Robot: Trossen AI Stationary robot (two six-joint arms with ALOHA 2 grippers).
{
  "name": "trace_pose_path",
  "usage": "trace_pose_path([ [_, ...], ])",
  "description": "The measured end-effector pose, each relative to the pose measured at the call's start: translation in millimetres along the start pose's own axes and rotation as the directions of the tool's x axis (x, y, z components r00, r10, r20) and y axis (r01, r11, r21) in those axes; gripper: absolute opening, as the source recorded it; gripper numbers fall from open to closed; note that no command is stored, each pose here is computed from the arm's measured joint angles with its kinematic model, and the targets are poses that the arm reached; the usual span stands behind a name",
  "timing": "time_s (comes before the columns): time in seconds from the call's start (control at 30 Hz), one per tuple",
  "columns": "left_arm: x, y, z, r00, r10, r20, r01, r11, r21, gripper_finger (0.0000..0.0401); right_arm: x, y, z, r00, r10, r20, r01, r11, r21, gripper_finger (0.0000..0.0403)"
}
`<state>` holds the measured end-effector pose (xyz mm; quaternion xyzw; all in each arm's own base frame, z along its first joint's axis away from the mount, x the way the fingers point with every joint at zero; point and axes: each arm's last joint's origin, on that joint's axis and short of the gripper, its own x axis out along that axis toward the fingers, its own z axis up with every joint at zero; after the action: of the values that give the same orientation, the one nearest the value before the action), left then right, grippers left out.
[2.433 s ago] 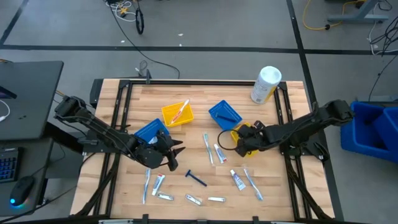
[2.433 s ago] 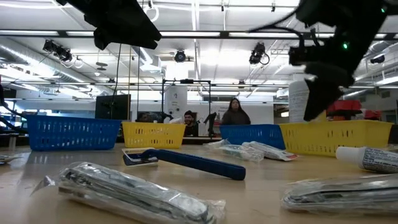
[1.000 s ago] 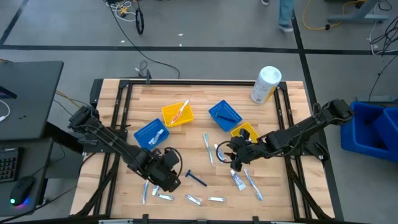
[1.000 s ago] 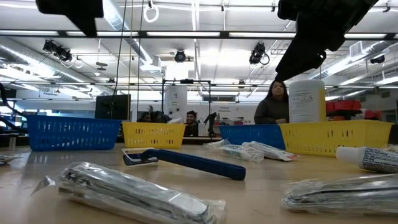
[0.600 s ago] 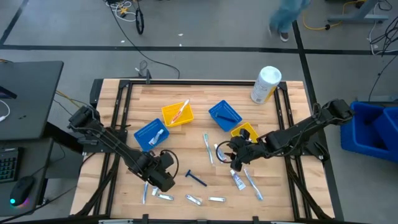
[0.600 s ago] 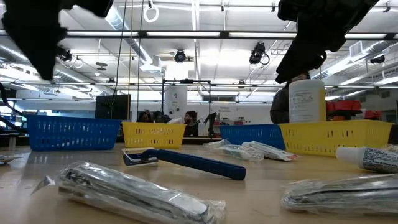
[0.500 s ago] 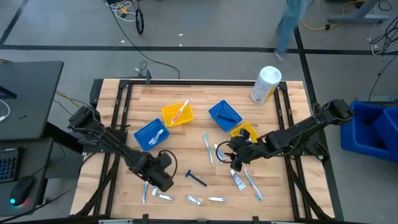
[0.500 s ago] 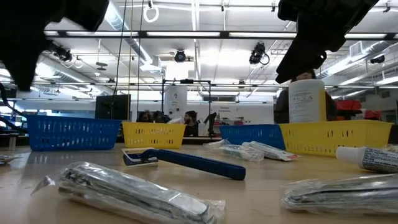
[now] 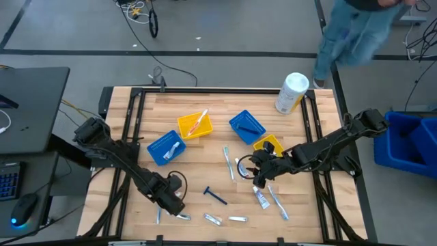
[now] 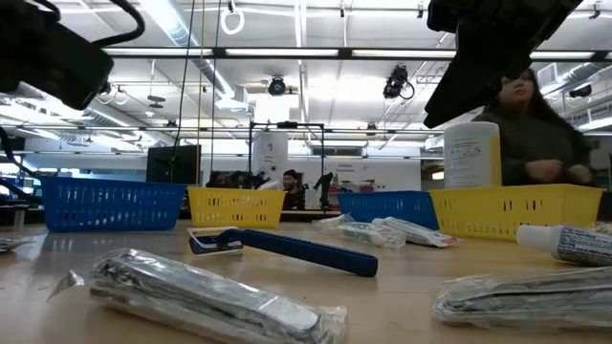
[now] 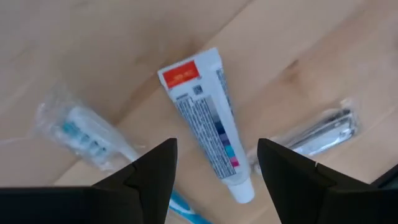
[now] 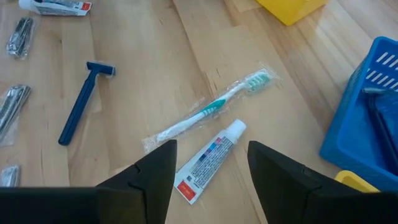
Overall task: Pick & Place Travel size toiletries
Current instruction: Put the toothpaste into the left blue bin
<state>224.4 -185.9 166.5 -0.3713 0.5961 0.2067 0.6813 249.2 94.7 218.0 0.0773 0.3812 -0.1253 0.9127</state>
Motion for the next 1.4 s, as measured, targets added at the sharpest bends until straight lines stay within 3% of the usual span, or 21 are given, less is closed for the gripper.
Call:
trace_pose_path([
  [0.3,1.6,0.6,-1.1,1.000,0.001,0.006,-0.001,1.000,-0.010,0.0233,0.0,0.0,0.0,1.000,0.000,0.000,0.000,1.000,0.000,0.0203],
  [0.53,27.1,-3.7,-3.5,0.999,0.032,-0.038,-0.030,0.998,0.048,0.0233,0.1,0.4,0.5,1.000,0.003,0.005,-0.003,1.000,0.003,0.0209],
  [0.73,31.4,-4.3,-3.3,0.998,0.053,-0.030,-0.051,0.997,0.063,0.0232,0.1,0.4,0.5,1.000,0.003,0.005,-0.003,1.000,0.003,0.0202],
  [1.17,27.6,-6.6,-2.5,0.996,0.090,-0.002,-0.090,0.994,0.066,0.0124,0.1,0.3,0.6,1.000,0.002,0.006,-0.002,1.000,0.003,0.0208],
  [1.4,16.4,-22.4,6.2,0.990,0.055,0.126,-0.069,0.991,0.111,0.0109,0.4,-0.1,1.1,1.000,0.000,0.009,0.000,1.000,0.006,0.0202],
])
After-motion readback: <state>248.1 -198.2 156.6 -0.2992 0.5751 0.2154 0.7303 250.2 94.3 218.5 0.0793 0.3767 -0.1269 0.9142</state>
